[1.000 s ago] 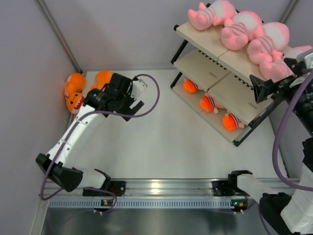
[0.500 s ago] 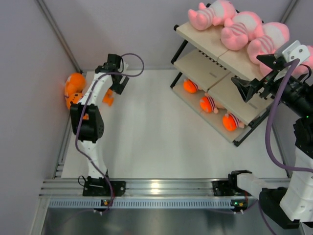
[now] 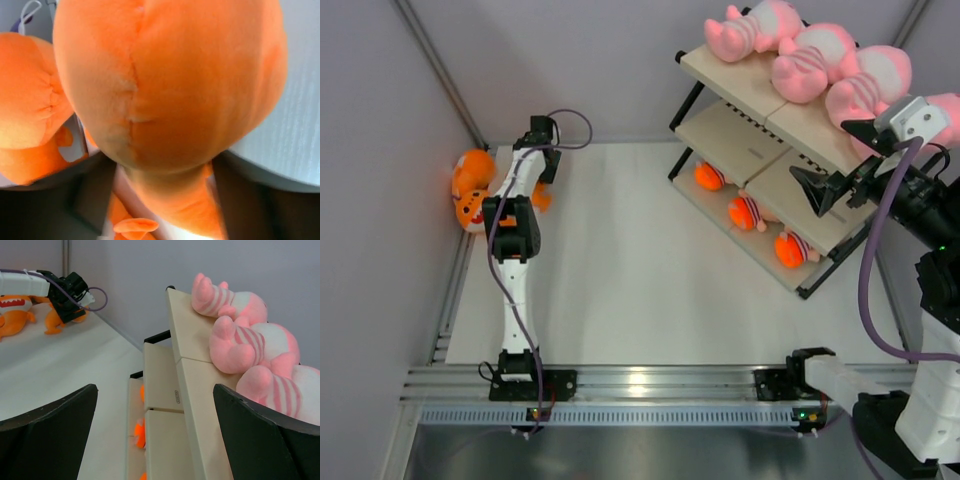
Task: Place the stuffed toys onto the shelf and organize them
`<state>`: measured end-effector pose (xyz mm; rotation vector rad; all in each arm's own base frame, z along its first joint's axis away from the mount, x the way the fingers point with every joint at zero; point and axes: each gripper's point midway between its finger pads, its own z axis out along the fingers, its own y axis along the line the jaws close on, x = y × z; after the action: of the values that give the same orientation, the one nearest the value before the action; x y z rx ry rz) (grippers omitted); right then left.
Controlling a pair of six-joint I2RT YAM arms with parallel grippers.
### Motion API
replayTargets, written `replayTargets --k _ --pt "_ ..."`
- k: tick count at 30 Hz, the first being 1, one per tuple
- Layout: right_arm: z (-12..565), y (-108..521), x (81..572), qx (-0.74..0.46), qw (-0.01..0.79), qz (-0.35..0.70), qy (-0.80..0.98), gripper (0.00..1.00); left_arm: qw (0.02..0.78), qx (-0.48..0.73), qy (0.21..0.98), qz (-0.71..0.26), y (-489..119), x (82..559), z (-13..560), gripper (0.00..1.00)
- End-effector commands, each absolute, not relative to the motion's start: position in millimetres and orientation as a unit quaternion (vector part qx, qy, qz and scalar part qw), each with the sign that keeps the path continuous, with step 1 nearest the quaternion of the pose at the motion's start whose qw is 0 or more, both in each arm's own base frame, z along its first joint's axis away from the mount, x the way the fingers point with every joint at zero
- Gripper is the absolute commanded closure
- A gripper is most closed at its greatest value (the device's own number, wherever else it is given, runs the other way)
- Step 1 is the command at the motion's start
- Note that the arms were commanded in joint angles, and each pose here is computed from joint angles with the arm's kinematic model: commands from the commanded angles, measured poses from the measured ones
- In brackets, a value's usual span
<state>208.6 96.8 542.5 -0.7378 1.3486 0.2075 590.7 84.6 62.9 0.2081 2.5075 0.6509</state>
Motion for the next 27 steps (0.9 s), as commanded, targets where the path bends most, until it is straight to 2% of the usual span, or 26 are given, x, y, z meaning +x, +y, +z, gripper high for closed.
replayTargets --k 1,2,3,4,6,7,9,10,11,13,15,16,20,23,25,26,27 --pt "552 99 207 -0.339 0.728 0.088 0.589 0.01 0.268 0.074 0.933 0.229 76 596 40 0.33" --pt "552 98 208 -0.336 0.728 0.088 0.591 0.00 0.270 0.076 0.934 0.219 72 594 43 0.66" --pt "552 99 208 -0.335 0.728 0.089 0.592 0.01 0.253 0.075 0.943 0.204 68 581 30 0.85" --pt "551 100 207 -0.336 0.726 0.092 0.592 0.01 0.271 0.077 0.944 0.172 55 581 46 1.00" --pt "550 102 207 -0.339 0.723 0.099 0.594 0.01 0.266 0.078 0.954 0.115 36 562 47 1.00" --pt "551 103 206 -0.339 0.724 0.101 0.592 0.01 0.296 0.078 0.948 0.088 26 558 83 1.00" --pt "553 105 206 -0.335 0.723 0.112 0.593 0.02 0.302 0.094 0.949 -0.019 -13 534 95 1.00" --pt "555 106 206 -0.330 0.724 0.116 0.595 0.03 0.339 0.099 0.934 -0.045 -23 526 139 1.00" --pt "558 108 208 -0.321 0.722 0.129 0.599 0.04 0.335 0.115 0.929 -0.107 -46 508 145 1.00" --pt "560 116 208 -0.325 0.716 0.158 0.598 0.07 0.370 0.132 0.907 -0.151 -63 482 197 1.00" --pt "562 129 211 -0.331 0.706 0.195 0.595 0.10 0.365 0.165 0.895 -0.197 -85 452 216 1.00" --pt "564 132 213 -0.330 0.706 0.200 0.593 0.10 0.389 0.183 0.878 -0.208 -93 435 246 1.00" --pt "558 153 242 -0.320 0.704 0.188 0.606 0.10 0.409 0.250 0.832 -0.278 -123 374 292 1.00" --pt "550 236 236 -0.374 0.675 0.255 0.583 0.10 0.435 0.287 0.789 -0.326 -139 330 339 1.00" --pt "546 280 229 -0.403 0.664 0.293 0.557 0.11 0.433 0.314 0.748 -0.393 -156 291 374 1.00" --pt "527 306 229 -0.411 0.645 0.316 0.562 0.10 0.441 0.321 0.728 -0.415 -162 279 402 1.00" --pt "545 333 208 -0.413 0.662 0.358 0.513 0.09 0.439 0.328 0.711 -0.441 -167 267 417 1.00"
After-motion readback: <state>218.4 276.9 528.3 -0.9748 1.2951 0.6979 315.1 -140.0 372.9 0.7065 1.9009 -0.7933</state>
